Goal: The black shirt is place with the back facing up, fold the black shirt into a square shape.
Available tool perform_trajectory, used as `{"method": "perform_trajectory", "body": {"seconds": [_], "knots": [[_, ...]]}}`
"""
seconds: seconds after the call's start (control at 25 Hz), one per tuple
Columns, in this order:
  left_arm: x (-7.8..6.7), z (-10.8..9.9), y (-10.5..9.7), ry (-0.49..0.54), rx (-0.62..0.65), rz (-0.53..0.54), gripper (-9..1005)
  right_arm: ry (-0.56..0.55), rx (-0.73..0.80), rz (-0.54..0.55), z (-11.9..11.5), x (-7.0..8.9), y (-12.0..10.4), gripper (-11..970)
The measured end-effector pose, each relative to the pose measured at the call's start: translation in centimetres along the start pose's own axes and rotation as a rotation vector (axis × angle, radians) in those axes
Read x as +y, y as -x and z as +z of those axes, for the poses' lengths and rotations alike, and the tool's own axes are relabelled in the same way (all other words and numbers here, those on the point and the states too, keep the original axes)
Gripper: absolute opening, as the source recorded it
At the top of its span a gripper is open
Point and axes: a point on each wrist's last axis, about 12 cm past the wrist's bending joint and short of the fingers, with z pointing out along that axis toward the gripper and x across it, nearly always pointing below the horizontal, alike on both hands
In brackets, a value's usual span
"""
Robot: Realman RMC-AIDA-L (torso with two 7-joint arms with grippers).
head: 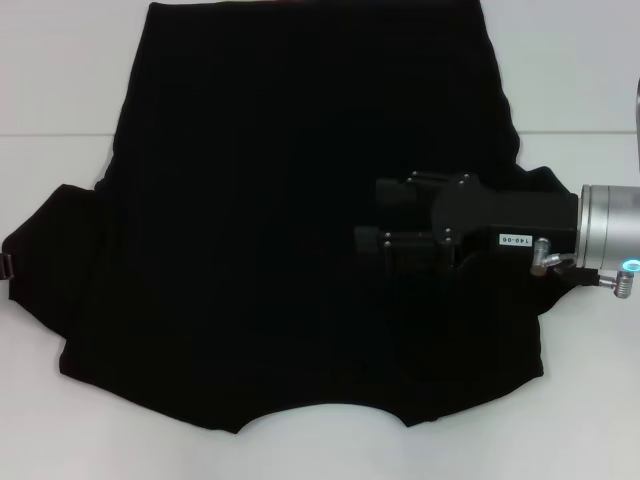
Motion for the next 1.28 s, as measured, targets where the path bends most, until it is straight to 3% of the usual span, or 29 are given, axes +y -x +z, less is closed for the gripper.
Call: {"method": "perform_trajectory", "body": {"seconds": [0.6,1.28], "knots": [[1.5,-0.8,-0.2,0.044,-0.031,-0.037,30,-0.009,0.003,0.001,0.4,-0.1,0.0,823],[1.7,-0.9,0.0,0.053,-0.041,-0.037,46,-0.021,-0.004,0.003,0.4,-0.3,0.1,823]]}}
